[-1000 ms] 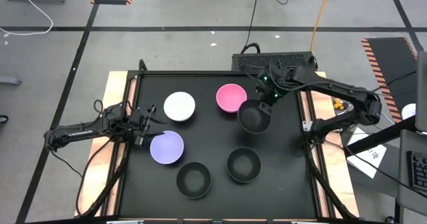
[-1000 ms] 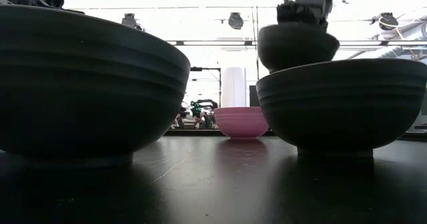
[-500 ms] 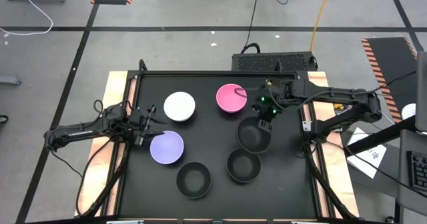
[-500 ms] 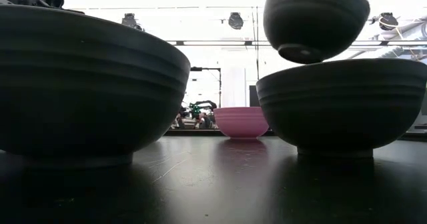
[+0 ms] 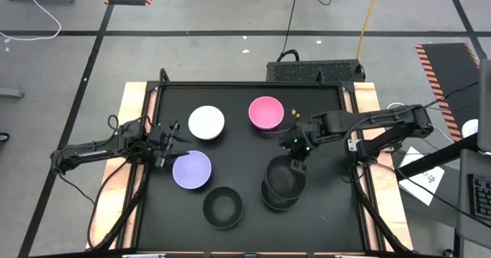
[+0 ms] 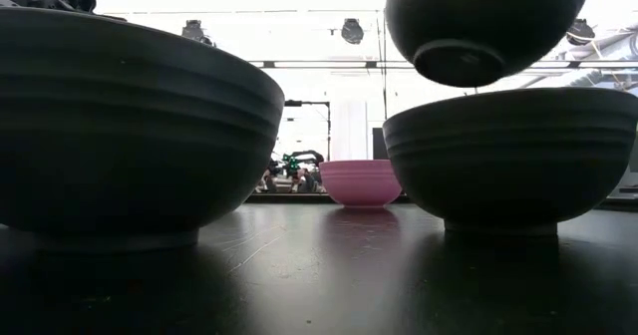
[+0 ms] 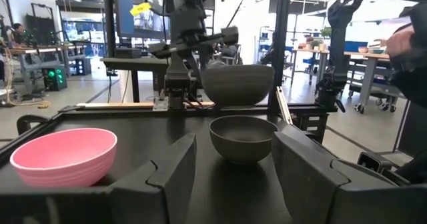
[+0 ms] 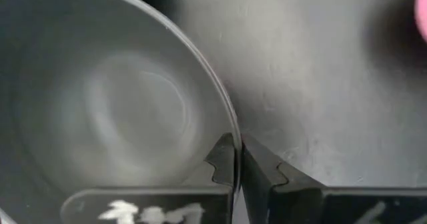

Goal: Nest bowls inside each other
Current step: Stack the top right black bowl on top of the middle black bowl on the table

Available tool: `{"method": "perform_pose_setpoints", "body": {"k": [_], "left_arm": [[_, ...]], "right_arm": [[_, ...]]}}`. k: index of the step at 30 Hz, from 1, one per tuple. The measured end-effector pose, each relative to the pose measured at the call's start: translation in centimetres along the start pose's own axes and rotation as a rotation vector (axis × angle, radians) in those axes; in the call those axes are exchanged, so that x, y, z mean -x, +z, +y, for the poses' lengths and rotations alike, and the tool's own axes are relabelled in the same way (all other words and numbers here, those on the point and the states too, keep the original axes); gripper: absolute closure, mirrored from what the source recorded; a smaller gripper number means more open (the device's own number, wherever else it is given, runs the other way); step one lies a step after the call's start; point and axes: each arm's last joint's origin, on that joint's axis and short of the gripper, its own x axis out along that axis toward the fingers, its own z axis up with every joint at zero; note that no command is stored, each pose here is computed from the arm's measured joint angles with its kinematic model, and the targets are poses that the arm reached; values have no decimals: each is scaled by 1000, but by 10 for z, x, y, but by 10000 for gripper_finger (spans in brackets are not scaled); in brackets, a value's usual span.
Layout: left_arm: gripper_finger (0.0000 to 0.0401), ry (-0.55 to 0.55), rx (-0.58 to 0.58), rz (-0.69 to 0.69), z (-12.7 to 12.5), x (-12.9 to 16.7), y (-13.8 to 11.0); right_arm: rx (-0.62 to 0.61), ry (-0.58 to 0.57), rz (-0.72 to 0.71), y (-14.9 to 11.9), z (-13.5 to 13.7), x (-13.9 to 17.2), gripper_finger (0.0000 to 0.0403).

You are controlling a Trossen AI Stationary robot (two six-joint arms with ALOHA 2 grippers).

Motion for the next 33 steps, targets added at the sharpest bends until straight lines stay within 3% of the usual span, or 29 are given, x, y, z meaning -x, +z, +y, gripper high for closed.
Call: {"method": "perform_pose_setpoints", "body": {"k": [16, 25, 33], "left_arm": [[201, -1, 21, 6, 0, 0, -1], [201, -1, 27, 19, 0, 0, -2], [201, -2, 30, 26, 0, 0, -3]], "right_arm": [[-9, -51, 85, 8, 35, -10, 403], [-75, -147, 194, 6, 28, -25, 403], [-86, -131, 176, 11, 27, -31, 403]]}}
